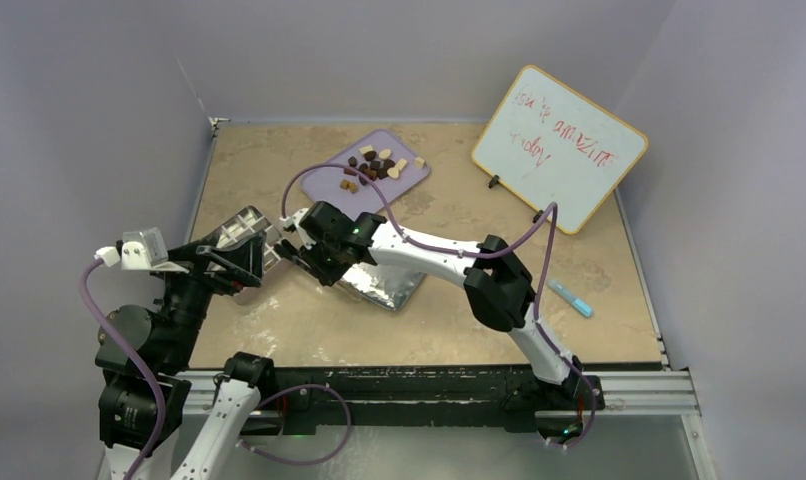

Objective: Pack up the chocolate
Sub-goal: Place the fake chocolate in the packing box.

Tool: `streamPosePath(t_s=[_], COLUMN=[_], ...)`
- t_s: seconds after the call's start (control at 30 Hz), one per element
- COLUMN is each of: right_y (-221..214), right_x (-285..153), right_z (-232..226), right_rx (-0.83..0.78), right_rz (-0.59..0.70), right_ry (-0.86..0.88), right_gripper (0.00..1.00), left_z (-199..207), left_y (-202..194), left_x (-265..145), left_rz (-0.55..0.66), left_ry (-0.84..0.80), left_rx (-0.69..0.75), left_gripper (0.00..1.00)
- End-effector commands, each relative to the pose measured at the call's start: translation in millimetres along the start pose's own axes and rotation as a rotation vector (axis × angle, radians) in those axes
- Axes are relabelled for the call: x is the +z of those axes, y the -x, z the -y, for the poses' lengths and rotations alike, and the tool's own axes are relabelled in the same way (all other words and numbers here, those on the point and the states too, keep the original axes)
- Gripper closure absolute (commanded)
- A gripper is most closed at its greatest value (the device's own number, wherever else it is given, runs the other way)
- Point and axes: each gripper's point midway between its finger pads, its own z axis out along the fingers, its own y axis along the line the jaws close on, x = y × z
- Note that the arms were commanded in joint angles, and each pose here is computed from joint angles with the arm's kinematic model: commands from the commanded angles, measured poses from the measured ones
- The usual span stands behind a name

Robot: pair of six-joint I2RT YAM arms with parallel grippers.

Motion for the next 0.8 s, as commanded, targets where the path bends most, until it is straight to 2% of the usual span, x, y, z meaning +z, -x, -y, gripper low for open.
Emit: streamPosePath(t_s=[0.0, 0.17, 0.4, 0.77], right_y=[22.1, 25.7, 31.2, 38.8], right_x=[-12.0, -15.9, -29.8, -65.0], right_z=[1.3, 3.8, 3.5, 2.9], right_rx=[0.005, 0.005, 0.005, -0.010], right_rz=[0.055, 0.067, 0.084, 0.144], right_ry=[-0.022, -0.041, -0.050, -0.046], right_gripper=[0.75, 0.66, 0.60, 0.65], left_z=[-2.7, -4.2, -7.7, -16.3], left_y=[-1.1, -6.4, -16.9, -45.8], left_x=[0.2, 2.7, 6.8, 20.8], left_rz=[0.008, -0.004, -0.029, -0.114], left_ry=[0.010, 0.012, 0.018, 0.043], left_rx=[-0.003, -0.006, -0.007, -0.023], left_gripper=[0.00, 0.00, 0.00, 0.03])
